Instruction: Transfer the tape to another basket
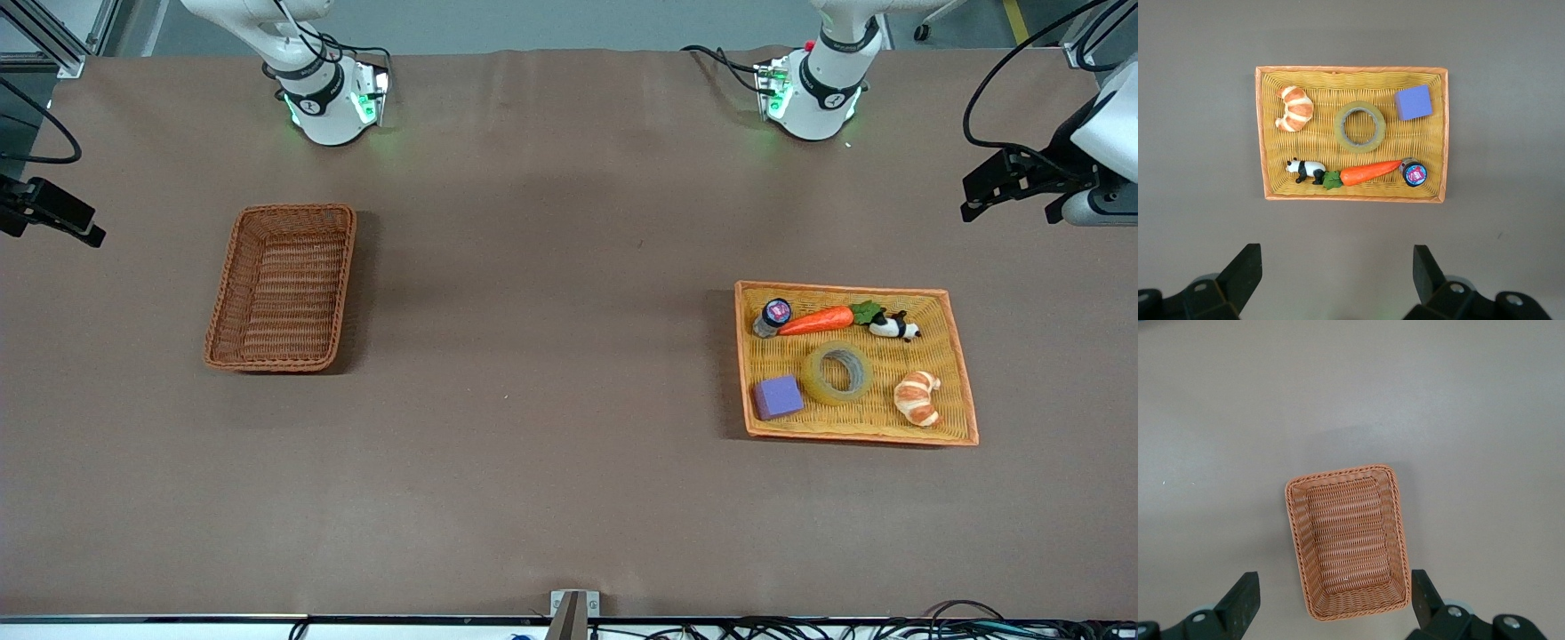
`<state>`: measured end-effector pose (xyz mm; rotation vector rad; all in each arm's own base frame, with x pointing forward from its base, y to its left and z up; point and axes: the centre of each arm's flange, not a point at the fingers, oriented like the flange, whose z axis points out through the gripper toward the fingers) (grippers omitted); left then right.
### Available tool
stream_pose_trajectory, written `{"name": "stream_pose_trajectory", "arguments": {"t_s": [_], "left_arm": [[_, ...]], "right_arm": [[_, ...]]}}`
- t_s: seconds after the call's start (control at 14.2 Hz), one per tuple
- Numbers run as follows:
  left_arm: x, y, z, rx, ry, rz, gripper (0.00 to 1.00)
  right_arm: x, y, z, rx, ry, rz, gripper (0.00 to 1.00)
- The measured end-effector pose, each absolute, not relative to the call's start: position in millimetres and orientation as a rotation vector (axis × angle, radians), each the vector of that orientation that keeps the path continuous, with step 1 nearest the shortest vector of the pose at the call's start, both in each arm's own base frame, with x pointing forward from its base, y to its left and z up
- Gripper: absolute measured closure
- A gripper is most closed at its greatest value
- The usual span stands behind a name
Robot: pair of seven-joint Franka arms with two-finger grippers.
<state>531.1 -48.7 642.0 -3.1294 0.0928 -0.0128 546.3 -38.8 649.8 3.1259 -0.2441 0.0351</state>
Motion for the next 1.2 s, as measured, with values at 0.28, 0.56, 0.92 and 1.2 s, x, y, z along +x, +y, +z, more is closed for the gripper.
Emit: {"name": "stream_pose_trajectory", "arguments": {"t_s": [0.28, 0.56, 0.92, 1.2], "left_arm": [[532.0, -50.9, 645.2, -3.13, 0.099, -0.026, 0.0], [540.3, -47.6, 639.8, -3.133, 0.09, -0.013, 0.0], [578.5, -37.3, 566.9, -3.118, 0.074, 0.125, 0.0], [596.2, -38.6, 462.7, -3.126, 0.061, 0.098, 0.0]], "right_arm": [[546.3, -38.8, 649.8, 3.126, -0.244, 0.035, 0.0], [546.3, -38.8, 649.8, 3.126, -0.244, 0.035, 0.0], [546.3, -38.9, 649.6, 3.126, -0.244, 0.033, 0.0], [546.4, -38.9, 649.3, 3.126, -0.244, 0.033, 0.0]]}}
